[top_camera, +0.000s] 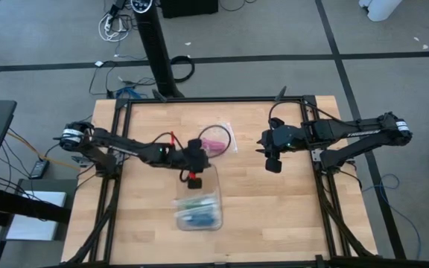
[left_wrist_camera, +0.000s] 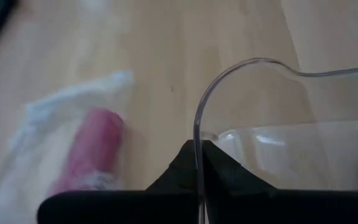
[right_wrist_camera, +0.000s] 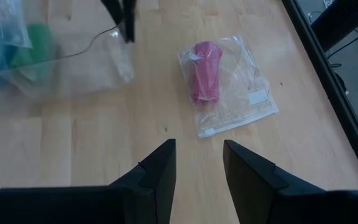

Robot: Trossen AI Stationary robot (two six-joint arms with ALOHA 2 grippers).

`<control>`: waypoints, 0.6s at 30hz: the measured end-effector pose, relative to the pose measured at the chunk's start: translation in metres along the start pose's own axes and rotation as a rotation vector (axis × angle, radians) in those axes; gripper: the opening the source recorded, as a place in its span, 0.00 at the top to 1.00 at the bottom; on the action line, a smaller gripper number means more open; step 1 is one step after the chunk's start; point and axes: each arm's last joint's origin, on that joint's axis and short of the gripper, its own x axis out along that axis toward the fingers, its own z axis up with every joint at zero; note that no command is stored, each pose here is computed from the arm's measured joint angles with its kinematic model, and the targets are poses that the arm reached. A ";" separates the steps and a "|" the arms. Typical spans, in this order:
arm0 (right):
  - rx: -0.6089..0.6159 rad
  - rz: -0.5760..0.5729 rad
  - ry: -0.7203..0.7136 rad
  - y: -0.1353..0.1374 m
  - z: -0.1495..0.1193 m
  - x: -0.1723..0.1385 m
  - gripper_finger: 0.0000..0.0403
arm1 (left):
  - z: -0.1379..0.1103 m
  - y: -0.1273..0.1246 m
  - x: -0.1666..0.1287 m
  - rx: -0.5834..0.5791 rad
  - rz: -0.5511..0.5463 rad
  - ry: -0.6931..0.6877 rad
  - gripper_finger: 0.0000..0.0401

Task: Roll bandage
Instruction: Move the transparent bin to the bottom center of the table, then put the packed rolled pink bandage into the transparent bin

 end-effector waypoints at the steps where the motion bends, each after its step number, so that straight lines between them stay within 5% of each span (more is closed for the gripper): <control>1: 0.002 0.000 0.000 0.000 0.000 0.000 0.67 | 0.002 0.004 0.001 -0.013 0.003 -0.021 0.98; 18: 0.248 -0.040 -0.020 -0.012 0.010 0.030 0.60 | 0.007 0.010 0.000 -0.111 -0.071 -0.044 0.71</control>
